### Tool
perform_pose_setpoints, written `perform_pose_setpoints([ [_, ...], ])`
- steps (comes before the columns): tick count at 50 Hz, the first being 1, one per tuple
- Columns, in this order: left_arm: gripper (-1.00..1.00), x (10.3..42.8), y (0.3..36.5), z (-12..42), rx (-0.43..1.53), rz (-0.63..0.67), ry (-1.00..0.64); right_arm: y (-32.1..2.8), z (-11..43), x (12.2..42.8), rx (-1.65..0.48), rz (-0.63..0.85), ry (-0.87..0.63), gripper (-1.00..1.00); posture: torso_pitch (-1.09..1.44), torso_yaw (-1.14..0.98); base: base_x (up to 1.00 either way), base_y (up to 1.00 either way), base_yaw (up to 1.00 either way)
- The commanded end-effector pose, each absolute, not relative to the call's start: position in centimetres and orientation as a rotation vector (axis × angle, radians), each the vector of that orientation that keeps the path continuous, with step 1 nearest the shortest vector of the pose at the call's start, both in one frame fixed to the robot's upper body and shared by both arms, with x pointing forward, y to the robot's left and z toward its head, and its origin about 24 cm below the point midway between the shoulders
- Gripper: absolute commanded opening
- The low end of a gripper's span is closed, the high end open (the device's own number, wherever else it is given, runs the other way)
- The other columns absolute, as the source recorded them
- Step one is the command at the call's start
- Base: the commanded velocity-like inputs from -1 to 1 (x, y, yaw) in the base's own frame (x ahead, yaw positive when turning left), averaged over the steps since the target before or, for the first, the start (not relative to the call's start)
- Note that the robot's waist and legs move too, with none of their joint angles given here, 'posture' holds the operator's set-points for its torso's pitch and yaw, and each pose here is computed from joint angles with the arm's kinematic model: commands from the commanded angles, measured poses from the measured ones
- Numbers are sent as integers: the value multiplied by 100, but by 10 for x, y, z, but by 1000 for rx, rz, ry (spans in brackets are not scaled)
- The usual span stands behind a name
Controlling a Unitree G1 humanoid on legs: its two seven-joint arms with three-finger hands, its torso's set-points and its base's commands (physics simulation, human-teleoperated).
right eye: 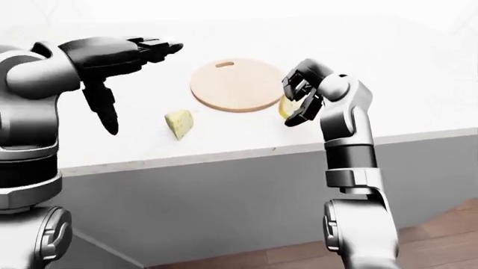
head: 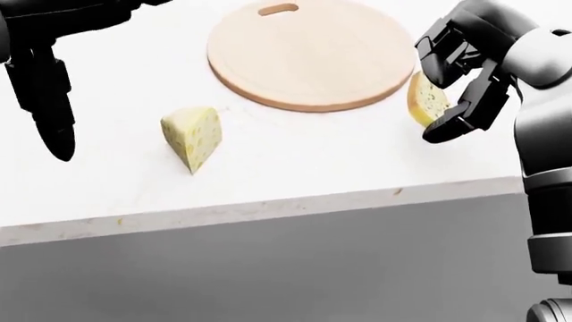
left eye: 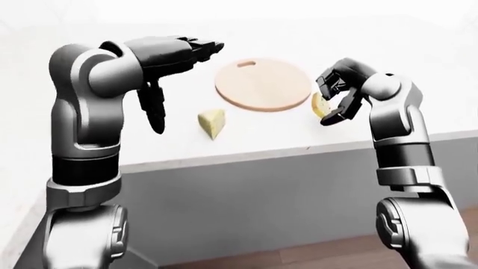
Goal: Place the bread and cheese on the cutting board.
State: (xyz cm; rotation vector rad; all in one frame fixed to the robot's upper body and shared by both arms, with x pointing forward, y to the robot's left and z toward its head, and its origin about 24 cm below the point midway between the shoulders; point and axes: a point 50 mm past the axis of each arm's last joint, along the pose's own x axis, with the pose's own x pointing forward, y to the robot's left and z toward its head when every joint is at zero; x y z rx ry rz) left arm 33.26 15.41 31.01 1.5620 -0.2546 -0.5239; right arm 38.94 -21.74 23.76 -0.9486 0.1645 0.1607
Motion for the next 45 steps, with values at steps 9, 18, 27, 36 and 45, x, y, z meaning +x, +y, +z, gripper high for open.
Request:
perform_pose_setpoints([
  [9,100,343,144,336,1726,-530,-443,-217,259,387,-963,123,80,-100,0,0,0,0,0],
  [18,100,345,134,334,1712,-613,-437,-216,263,387,-968,124,78,-100,0,0,0,0,0],
  [27,100,340,132,320,1743,-674,-442,-218,274,386,-981,115,70,-100,0,0,0,0,0],
  [36,100,337,127,318,1754,-699,-459,-223,288,381,-983,98,52,-100,0,0,0,0,0],
  [45,100,341,112,297,1779,-739,-485,-222,285,379,-980,103,52,-100,0,0,0,0,0],
])
